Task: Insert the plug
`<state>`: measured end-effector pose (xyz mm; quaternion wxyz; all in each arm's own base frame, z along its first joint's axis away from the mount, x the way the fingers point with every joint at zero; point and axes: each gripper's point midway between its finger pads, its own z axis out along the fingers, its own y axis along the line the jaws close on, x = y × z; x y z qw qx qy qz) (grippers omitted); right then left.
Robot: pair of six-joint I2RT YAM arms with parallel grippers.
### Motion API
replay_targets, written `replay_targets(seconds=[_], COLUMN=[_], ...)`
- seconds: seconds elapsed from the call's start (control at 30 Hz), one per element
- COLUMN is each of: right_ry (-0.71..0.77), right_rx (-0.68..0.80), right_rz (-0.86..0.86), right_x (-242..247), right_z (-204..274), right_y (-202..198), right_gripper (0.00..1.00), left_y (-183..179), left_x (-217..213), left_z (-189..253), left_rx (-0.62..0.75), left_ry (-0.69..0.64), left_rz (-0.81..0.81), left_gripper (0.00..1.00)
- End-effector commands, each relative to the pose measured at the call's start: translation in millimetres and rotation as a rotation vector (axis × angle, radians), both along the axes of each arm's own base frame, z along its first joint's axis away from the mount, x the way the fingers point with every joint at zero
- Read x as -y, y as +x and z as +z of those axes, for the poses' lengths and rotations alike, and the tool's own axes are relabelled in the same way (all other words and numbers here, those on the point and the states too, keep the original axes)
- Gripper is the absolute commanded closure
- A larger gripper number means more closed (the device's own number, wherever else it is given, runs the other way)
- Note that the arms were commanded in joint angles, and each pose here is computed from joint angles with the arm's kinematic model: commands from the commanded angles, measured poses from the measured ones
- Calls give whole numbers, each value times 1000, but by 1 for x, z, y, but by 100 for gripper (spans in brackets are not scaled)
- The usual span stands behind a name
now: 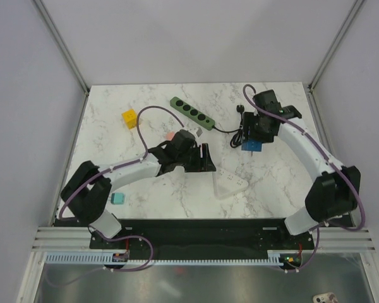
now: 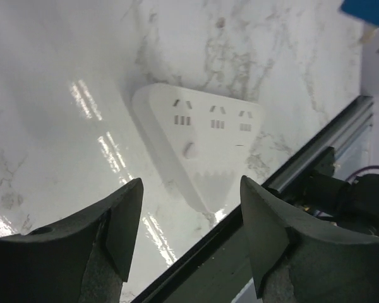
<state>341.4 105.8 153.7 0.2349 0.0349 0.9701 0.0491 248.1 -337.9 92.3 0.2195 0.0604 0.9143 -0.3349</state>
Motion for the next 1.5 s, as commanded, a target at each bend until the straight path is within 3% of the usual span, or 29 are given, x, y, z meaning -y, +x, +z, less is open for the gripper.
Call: replay_targets(seconds=[0.0, 0.07, 0.2, 0.33, 0.53, 0.73, 1.23, 1.33, 1.43, 1.47], right_ry=[276, 381, 578, 806, 995, 1043, 1064, 1064, 1065, 1059], right_rx=[219, 370, 505, 581, 650, 668, 654, 647, 632, 624], right_rz=[204, 304, 505, 720, 875, 956, 976, 979, 970, 952], right_x=[-44, -59, -87, -112, -126, -137, -148, -148, -149, -149], right_z=[66, 107, 157, 198, 234, 243, 237, 235, 233, 231], right_y=[-19, -29, -68, -110, -151, -171, -176, -177, -176, -173], right_gripper=[100, 100, 100, 100, 100, 100, 100, 100, 96, 92], left_y=[-9, -27, -48, -68, -93, -99, -97, -95, -95, -95], left_x=[12, 13, 7, 3, 5, 10, 16, 17, 18, 19], left_z=[88, 127, 177, 204, 241, 252, 265, 265, 265, 264], left_rx=[198, 247, 345, 444, 461, 474, 468, 466, 457, 448], left_ry=[-194, -340, -534, -610, -749, -785, -828, -829, -830, -830], left_rz=[-184, -306, -482, -614, -748, -761, -704, -695, -703, -707], left_gripper=[30, 27, 21, 17, 14, 13, 13, 18, 39, 53])
